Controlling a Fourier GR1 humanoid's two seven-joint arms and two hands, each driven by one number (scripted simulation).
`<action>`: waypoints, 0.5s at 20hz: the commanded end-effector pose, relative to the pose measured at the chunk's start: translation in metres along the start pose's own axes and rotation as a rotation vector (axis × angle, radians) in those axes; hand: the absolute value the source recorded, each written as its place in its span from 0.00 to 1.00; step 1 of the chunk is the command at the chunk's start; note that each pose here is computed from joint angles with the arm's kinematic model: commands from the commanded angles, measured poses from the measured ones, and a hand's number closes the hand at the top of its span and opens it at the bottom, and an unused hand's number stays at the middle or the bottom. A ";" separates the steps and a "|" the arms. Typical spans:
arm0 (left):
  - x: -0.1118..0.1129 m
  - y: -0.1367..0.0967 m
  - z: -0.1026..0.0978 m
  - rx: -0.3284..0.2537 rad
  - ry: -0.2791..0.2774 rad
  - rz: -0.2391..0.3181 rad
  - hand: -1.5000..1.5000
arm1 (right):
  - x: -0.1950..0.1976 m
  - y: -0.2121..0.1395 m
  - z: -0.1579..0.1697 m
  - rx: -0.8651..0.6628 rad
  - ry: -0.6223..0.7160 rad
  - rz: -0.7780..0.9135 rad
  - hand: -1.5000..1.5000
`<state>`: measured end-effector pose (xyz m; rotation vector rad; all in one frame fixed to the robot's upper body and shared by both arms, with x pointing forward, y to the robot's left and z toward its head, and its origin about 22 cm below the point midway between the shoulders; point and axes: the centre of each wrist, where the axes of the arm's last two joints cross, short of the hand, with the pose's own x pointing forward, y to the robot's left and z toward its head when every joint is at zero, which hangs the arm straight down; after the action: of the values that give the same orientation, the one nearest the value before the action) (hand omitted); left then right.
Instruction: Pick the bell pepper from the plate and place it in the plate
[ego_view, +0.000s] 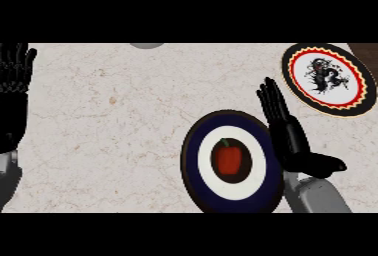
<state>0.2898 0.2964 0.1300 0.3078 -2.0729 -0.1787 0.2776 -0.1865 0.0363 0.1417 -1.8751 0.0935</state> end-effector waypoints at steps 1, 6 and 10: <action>-0.019 -0.018 0.017 -0.037 0.075 0.003 0.50 | 0.013 0.028 -0.020 -0.076 0.045 0.013 0.00; -0.051 -0.029 0.036 -0.116 0.402 -0.025 0.50 | 0.025 0.085 -0.054 -0.366 0.102 0.013 0.00; -0.058 -0.035 0.050 -0.142 0.456 0.005 0.50 | -0.045 0.015 -0.012 -0.206 0.217 0.702 1.00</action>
<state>0.2852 0.2856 0.0703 0.2666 -1.7229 -0.2187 0.3015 -0.1616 0.0248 -0.3830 -1.7439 0.2785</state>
